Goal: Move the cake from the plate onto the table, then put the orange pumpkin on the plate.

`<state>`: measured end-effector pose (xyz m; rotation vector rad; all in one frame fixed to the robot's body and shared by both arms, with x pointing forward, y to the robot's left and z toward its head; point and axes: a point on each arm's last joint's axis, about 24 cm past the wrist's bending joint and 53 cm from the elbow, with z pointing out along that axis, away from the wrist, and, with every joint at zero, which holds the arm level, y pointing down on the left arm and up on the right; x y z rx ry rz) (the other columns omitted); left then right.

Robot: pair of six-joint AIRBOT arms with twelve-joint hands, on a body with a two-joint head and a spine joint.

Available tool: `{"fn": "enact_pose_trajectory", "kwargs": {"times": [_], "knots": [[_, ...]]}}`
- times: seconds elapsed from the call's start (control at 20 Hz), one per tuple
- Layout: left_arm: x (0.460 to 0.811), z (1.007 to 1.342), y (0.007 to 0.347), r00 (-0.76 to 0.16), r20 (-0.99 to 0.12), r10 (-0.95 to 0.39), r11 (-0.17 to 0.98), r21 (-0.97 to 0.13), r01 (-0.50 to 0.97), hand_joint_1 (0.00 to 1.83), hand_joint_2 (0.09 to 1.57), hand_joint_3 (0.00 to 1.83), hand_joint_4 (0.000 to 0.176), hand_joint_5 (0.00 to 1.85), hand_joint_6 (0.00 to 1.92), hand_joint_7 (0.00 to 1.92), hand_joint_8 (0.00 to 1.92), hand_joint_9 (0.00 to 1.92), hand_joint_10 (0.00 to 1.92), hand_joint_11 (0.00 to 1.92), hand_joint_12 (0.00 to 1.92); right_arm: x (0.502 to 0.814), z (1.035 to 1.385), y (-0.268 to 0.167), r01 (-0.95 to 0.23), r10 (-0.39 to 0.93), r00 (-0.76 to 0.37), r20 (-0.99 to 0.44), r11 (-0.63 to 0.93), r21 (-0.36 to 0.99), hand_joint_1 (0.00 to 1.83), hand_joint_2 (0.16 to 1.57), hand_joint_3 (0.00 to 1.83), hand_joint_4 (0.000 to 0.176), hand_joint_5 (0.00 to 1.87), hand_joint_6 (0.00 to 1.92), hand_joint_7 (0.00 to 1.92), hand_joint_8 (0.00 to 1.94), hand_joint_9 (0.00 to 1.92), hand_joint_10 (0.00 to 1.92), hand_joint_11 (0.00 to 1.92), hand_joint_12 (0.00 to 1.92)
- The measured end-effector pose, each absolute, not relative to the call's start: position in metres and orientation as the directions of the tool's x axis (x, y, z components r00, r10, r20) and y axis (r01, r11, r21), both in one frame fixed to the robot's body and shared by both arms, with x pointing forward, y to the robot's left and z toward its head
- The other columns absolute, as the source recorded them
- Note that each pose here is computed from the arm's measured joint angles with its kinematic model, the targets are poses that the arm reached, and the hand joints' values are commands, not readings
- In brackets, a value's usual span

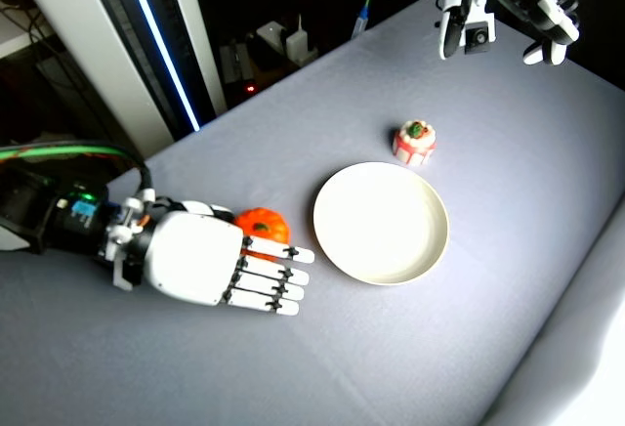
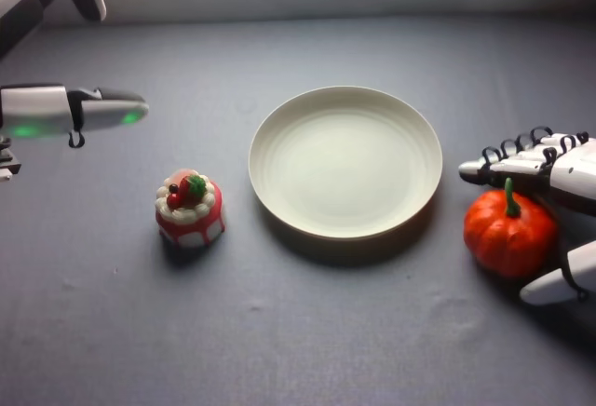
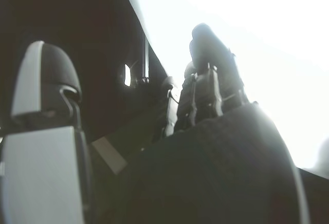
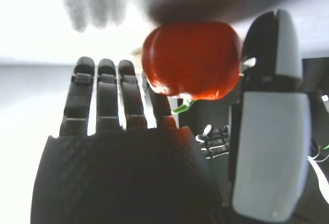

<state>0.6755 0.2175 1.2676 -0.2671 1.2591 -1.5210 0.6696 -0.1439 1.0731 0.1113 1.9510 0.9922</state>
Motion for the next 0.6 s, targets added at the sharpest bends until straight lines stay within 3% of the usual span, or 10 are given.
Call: {"fn": "enact_pose_trajectory", "kwargs": {"times": [0.05,0.1,0.15,0.2,0.25,0.3,0.35,0.4,0.55,0.6], "knots": [[0.676,1.267,0.217,-0.384,-0.433,-0.816,0.154,-0.803,0.576,1.12,0.97,0.00,0.016,0.02,0.00,0.00,0.00,0.00,0.60,0.00,1.92,0.670,1.075,-0.143,-0.299,0.440,-0.576,-0.689,0.671,0.678,1.08,0.99,0.01,0.011,0.43,0.03,0.49,0.04,0.50,0.09,0.00,1.43],[0.676,1.268,0.217,-0.383,-0.432,-0.816,0.153,-0.802,0.578,1.10,0.95,0.00,0.027,0.05,0.01,0.00,0.00,0.00,0.56,0.00,1.92,0.671,1.077,-0.141,-0.308,0.437,-0.573,-0.693,0.669,0.677,1.10,1.03,0.00,0.002,0.51,0.03,0.59,0.04,0.54,0.21,0.06,1.48],[0.676,1.268,0.217,-0.383,-0.432,-0.817,0.152,-0.802,0.578,1.11,0.96,0.00,0.032,0.01,0.00,0.00,0.00,0.00,0.61,0.00,1.92,0.671,1.078,-0.141,-0.310,0.439,-0.571,-0.694,0.667,0.677,1.15,1.03,0.00,0.000,0.57,0.03,0.66,0.05,0.51,0.45,0.11,1.50],[0.676,1.268,0.217,-0.384,-0.432,-0.816,0.152,-0.801,0.578,1.09,0.96,0.00,0.019,0.01,0.00,0.00,0.00,0.00,0.60,0.00,1.91,0.671,1.080,-0.141,-0.315,0.442,-0.568,-0.695,0.663,0.679,1.20,1.04,0.00,0.000,0.67,0.07,0.76,0.10,0.54,0.71,0.23,1.51],[0.676,1.268,0.217,-0.385,-0.430,-0.816,0.151,-0.803,0.576,1.08,0.95,0.00,0.017,0.03,0.00,0.00,0.00,0.00,0.53,0.04,1.87,0.671,1.081,-0.140,-0.318,0.445,-0.566,-0.695,0.660,0.681,1.31,1.15,0.00,0.000,0.76,0.17,0.84,1.00,0.56,1.00,0.34,1.57],[0.676,1.267,0.216,-0.386,-0.429,-0.816,0.150,-0.803,0.576,1.08,0.95,0.00,0.017,0.03,0.00,0.00,0.00,0.00,0.53,0.04,1.87,0.671,1.081,-0.140,-0.319,0.445,-0.565,-0.695,0.659,0.681,1.31,1.15,0.00,0.000,0.76,0.17,0.84,1.00,0.56,1.00,0.34,1.57],[0.676,1.267,0.215,-0.388,-0.430,-0.816,0.150,-0.804,0.576,1.12,0.98,0.00,0.000,0.04,0.00,0.00,0.00,0.00,0.66,0.08,1.85,0.671,1.083,-0.139,-0.322,0.447,-0.563,-0.695,0.656,0.682,1.21,1.21,0.00,0.000,0.68,1.10,0.86,1.25,0.61,1.29,0.48,1.73],[0.676,1.266,0.215,-0.389,-0.430,-0.814,0.150,-0.805,0.575,1.12,0.99,0.00,0.000,0.04,0.00,0.00,0.00,0.00,0.74,0.12,1.84,0.671,1.083,-0.139,-0.324,0.445,-0.564,-0.696,0.656,0.682,1.19,1.23,0.00,0.000,0.66,1.30,0.85,1.34,0.64,1.41,0.55,1.76],[0.676,1.266,0.215,-0.389,-0.429,-0.815,0.150,-0.805,0.574,1.15,0.98,0.00,0.000,0.04,0.00,0.00,0.00,0.00,0.55,0.07,1.83,0.671,1.086,-0.137,-0.331,0.444,-0.561,-0.699,0.654,0.681,1.19,1.23,0.00,0.000,0.70,1.29,0.86,1.39,0.76,1.52,0.71,1.72],[0.676,1.266,0.215,-0.389,-0.429,-0.815,0.150,-0.805,0.574,1.15,0.96,0.00,0.018,0.05,0.00,0.00,0.00,0.00,0.53,0.09,1.81,0.671,1.086,-0.137,-0.329,0.442,-0.563,-0.698,0.655,0.680,1.20,1.21,0.00,0.000,0.74,1.25,0.89,1.32,0.80,1.45,0.75,1.66]]}}
